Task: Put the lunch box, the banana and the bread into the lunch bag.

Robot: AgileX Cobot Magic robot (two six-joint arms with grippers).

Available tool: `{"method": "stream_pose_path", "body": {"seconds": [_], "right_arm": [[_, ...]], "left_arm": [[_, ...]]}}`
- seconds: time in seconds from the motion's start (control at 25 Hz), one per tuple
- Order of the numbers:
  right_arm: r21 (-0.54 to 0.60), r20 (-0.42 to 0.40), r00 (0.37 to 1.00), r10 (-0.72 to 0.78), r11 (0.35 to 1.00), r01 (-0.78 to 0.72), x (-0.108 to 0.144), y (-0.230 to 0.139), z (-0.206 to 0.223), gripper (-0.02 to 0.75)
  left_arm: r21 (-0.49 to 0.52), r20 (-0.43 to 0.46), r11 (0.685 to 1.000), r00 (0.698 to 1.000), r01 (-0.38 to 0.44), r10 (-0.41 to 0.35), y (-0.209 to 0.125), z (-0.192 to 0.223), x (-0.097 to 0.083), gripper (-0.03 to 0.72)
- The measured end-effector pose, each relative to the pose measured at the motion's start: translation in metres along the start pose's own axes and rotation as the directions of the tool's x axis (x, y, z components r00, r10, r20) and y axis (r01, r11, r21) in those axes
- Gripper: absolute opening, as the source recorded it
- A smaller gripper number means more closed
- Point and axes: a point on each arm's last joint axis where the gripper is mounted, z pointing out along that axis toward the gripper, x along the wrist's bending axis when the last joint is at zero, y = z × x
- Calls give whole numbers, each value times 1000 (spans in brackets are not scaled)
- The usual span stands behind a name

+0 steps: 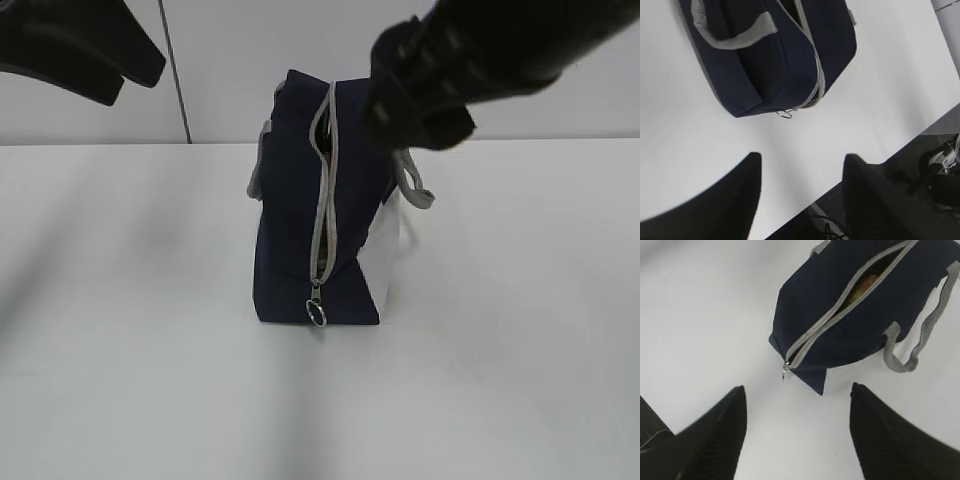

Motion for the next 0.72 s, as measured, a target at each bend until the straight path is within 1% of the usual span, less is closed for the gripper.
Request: {"method": "stream_pose_path", "body": {"seconds": [0.16,0.24,0.36,0.52,0.72], "right_arm": [[-133,-1,1000,-8,991,8,9,-35,10,479],[-200,-3,1000,-15,980,14,15,-56,22,479],[-305,-4,1000,-22,952,19,22,-77,40,479],[-407,-18,1000,-14,913,6,31,-104,61,479],[-479,-43,998,47,876,-62,38,-133,76,479]], "left_arm": [[5,12,1000,1000,-23,23,-2,1,-8,375],[7,13,1000,1000,-25,25,-2,1,-9,375],[7,11,1000,1000,-26,26,-2,1,-8,375],[9,-3,1000,1000,-30,30,-2,1,-7,375],[12,-18,999,999,-35,35,-2,1,-6,375]]}}
